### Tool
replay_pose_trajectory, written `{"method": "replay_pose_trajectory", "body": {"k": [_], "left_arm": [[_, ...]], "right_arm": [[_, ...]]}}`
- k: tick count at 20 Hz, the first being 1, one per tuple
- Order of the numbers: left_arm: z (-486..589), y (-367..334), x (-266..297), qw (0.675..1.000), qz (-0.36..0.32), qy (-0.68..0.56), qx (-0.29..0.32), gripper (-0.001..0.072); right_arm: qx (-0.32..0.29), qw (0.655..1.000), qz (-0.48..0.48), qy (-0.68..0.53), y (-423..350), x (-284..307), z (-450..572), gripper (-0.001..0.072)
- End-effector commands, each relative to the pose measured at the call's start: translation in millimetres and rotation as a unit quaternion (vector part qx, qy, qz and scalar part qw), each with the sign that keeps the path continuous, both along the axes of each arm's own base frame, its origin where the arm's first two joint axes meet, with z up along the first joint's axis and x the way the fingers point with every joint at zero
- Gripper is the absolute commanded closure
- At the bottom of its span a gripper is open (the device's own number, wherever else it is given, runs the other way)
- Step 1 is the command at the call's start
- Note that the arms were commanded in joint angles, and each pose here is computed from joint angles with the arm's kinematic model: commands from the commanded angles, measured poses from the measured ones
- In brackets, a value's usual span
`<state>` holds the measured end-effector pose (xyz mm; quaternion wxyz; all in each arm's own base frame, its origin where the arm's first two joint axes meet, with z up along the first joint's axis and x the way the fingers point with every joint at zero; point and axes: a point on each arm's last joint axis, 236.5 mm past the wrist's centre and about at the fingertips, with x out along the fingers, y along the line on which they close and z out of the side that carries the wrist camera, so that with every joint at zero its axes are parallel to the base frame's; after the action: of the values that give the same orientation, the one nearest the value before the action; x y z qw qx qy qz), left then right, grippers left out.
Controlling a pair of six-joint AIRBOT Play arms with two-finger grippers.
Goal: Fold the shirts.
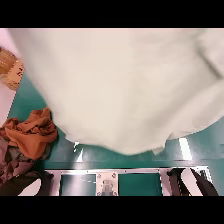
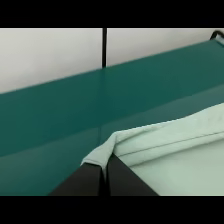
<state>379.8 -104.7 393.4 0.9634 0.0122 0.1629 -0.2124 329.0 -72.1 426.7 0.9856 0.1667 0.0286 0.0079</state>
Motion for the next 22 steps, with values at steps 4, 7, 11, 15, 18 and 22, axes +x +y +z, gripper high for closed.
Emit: {"method": "replay_pose_trajectory", "body": {"k": [4, 7, 11, 15, 18, 22], "left_arm": [[-207, -21, 133, 0.98, -0.026, 0.198, -0.013, 0.0683], [-284, -19, 168, 0.968, -0.01, 0.25, -0.018, 0.0683], [-334, -19, 195, 0.963, 0.009, 0.268, -0.039, 0.0683], [-365, -18, 200, 0.956, 0.014, 0.289, -0.039, 0.0683], [-398, -19, 197, 0.945, 0.015, 0.324, -0.037, 0.0683], [-437, -25, 192, 0.933, 0.012, 0.359, -0.036, 0.0683]], "right_arm": [[0.095, 0.978, 0.067, 0.171, -18, 143, -213, 0.069], [0.127, 0.966, 0.054, 0.218, -30, 201, -292, 0.069], [0.142, 0.954, 0.064, 0.254, -36, 247, -352, 0.069], [0.134, 0.947, 0.061, 0.285, -45, 254, -389, 0.0691], [0.079, 0.932, 0.062, 0.348, -53, 235, -423, 0.0691], [0.055, 0.911, 0.063, 0.404, -55, 208, -465, 0.0691]]}}
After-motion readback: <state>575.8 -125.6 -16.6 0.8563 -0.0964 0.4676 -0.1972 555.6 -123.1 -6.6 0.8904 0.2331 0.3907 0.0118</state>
